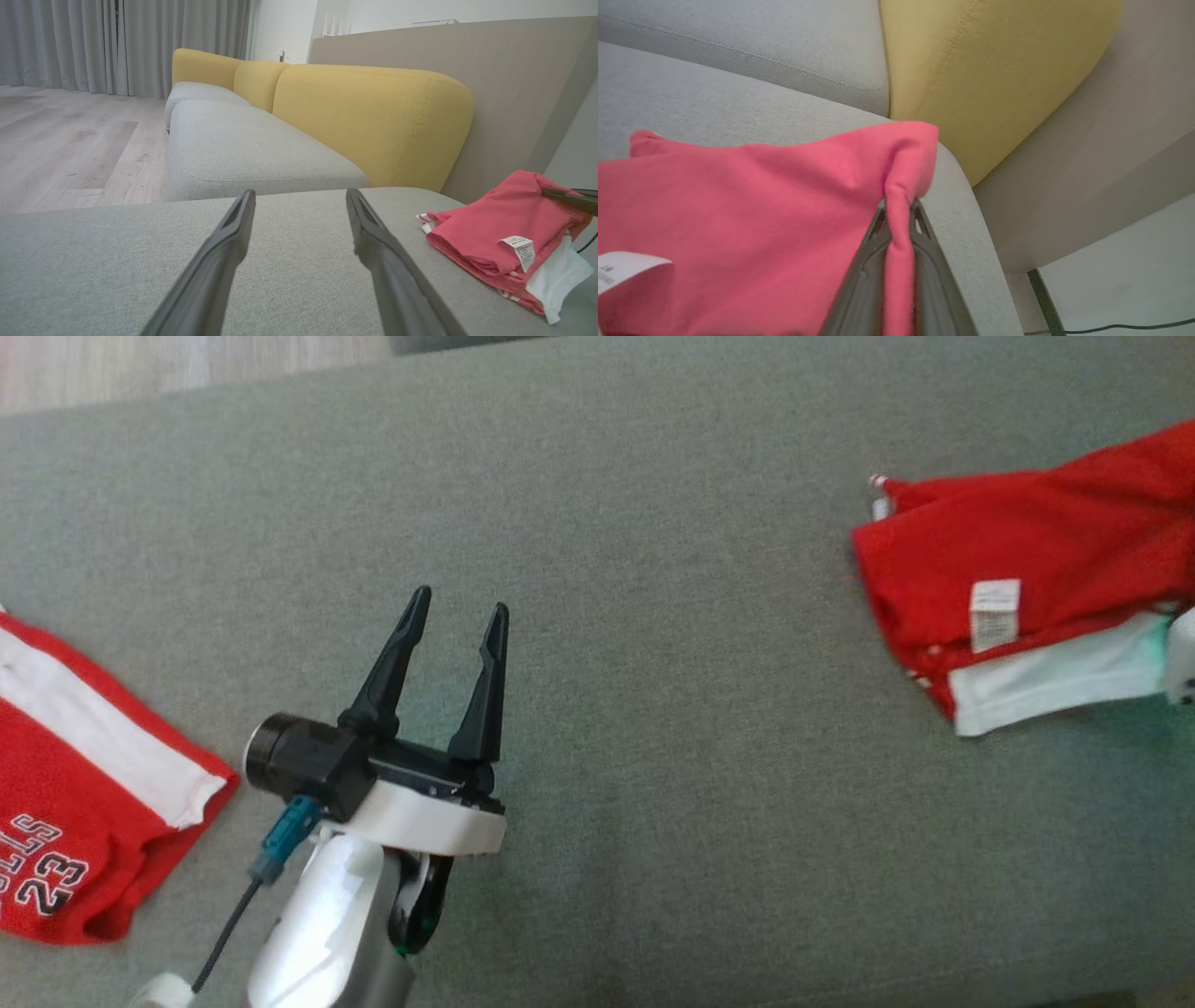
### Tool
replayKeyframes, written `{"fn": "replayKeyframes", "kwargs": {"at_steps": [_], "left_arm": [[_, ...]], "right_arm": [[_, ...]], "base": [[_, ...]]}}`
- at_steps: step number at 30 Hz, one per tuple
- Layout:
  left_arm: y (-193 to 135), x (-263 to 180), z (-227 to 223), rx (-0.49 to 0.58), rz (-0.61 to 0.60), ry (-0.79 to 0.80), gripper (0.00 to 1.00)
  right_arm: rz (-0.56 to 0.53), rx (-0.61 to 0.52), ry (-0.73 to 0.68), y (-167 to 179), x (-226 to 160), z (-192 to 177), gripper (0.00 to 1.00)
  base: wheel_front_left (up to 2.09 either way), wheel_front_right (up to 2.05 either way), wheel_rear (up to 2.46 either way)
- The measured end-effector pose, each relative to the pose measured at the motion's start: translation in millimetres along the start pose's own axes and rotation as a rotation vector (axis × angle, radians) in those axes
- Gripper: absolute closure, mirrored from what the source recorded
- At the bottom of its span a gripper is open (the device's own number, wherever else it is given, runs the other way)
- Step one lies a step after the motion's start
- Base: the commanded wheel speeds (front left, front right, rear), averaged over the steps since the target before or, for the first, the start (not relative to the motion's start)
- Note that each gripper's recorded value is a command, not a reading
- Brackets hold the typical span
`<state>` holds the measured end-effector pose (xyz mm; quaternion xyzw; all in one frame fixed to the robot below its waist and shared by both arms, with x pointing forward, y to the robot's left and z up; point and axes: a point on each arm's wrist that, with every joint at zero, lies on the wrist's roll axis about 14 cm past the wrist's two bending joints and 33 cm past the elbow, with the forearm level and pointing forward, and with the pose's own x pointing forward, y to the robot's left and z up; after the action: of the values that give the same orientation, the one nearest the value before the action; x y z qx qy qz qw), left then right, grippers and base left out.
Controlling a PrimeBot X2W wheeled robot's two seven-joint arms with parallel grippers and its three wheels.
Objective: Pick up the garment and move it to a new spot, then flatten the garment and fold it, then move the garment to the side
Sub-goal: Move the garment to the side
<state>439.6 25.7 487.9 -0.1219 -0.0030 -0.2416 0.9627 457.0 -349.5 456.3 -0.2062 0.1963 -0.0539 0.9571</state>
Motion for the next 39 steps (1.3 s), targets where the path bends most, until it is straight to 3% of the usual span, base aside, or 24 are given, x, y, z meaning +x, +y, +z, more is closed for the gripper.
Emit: {"fn": "replayKeyframes", "kwargs": {"at_steps": [14, 15, 16, 17, 24, 30, 35, 36, 39], "left_arm": [[14, -2, -10, 0.002, 0.035, 0.029, 0.0], [15, -3, -9, 0.005, 0.038, 0.026, 0.0], [16, -3, -8, 0.006, 0.043, 0.023, 0.0], [18, -4, -6, 0.008, 0.049, 0.019, 0.0], [22, -10, 10, 0.022, 0.067, -0.017, 0.0], [29, -26, 24, 0.031, 0.112, -0.047, 0.0], [34, -45, 35, 0.035, 0.153, -0.073, 0.0], [35, -52, 44, 0.043, 0.17, -0.097, 0.0], [34, -60, 46, 0.046, 0.178, -0.104, 0.0]], "right_arm": [[-0.043, 0.009, 0.03, -12, 13, -8, 1.0], [-0.048, 0.014, 0.03, -13, 13, -8, 0.7], [-0.055, 0.018, 0.025, -15, 12, -7, 0.16], [-0.064, 0.026, 0.011, -17, 11, -4, 0.0], [-0.069, 0.075, -0.109, -10, 5, 29, 0.0], [-0.03, 0.157, -0.276, 13, -7, 79, 0.0], [0.052, 0.257, -0.418, 52, -31, 120, 0.0], [0.092, 0.274, -0.441, 69, -42, 124, 0.0], [0.113, 0.297, -0.466, 79, -52, 126, 0.0]], "base": [[0.0, 0.0, 0.0], [0.0, 0.0, 0.0], [0.0, 0.0, 0.0], [0.0, 0.0, 0.0], [0.0, 0.0, 0.0], [0.0, 0.0, 0.0], [0.0, 0.0, 0.0], [0.0, 0.0, 0.0], [0.0, 0.0, 0.0]]}}
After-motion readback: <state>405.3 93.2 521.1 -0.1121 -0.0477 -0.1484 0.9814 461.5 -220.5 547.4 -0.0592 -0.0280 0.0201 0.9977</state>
